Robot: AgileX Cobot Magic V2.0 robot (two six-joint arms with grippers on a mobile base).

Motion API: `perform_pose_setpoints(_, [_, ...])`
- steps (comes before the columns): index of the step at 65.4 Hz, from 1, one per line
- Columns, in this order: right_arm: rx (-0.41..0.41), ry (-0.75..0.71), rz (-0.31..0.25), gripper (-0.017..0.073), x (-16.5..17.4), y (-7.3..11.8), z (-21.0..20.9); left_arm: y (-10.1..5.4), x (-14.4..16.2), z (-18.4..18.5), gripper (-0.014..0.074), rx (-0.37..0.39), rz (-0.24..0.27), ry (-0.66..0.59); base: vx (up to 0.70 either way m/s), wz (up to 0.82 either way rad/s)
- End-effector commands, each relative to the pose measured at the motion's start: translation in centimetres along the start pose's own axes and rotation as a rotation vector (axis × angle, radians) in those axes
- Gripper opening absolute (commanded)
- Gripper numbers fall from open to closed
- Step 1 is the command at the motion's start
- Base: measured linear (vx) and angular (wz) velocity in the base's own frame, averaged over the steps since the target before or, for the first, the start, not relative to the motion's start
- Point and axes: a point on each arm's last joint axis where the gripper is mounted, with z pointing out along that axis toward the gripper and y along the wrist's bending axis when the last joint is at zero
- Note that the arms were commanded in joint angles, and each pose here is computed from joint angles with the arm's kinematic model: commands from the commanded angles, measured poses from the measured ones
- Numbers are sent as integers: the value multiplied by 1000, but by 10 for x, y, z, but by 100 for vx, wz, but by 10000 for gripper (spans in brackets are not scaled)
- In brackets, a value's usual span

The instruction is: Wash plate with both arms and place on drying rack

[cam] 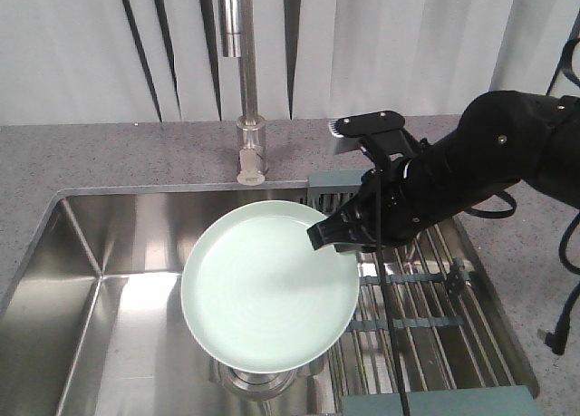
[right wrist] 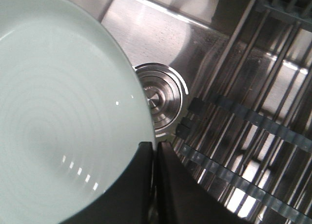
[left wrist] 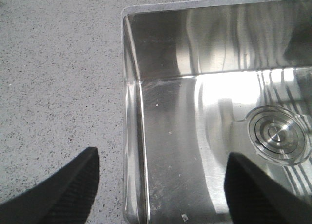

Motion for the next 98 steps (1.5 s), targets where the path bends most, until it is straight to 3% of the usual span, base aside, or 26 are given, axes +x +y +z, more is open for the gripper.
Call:
perform_pose_setpoints(1, [-17,-129,-5,-1,-13,13,-19,-1,-11,-4,501,12,1,-75,0,0])
perform_pose_setpoints(16, [-50,-148,-13,-1,-20,27,-12,-1,-11,-4,501,12,1,-75,0,0])
perform_pose_setpoints(26, [-68,-147,-47,-1,-35,38,-6,-1,-11,-4,501,12,1,-75,0,0])
perform_pose_setpoints(45, [-53,-163,-87,-1,-71,38,4,-1,-11,-4,501,12,1,-75,0,0])
perform_pose_setpoints(73, [-5,-205,-72,-1,-115,3,1,-1,-11,-4,501,12,1,-74,0,0])
perform_pose_setpoints(98, [63,-188,-11,-1,-115,-39,-13,-1,-11,-4,501,12,1,-74,0,0])
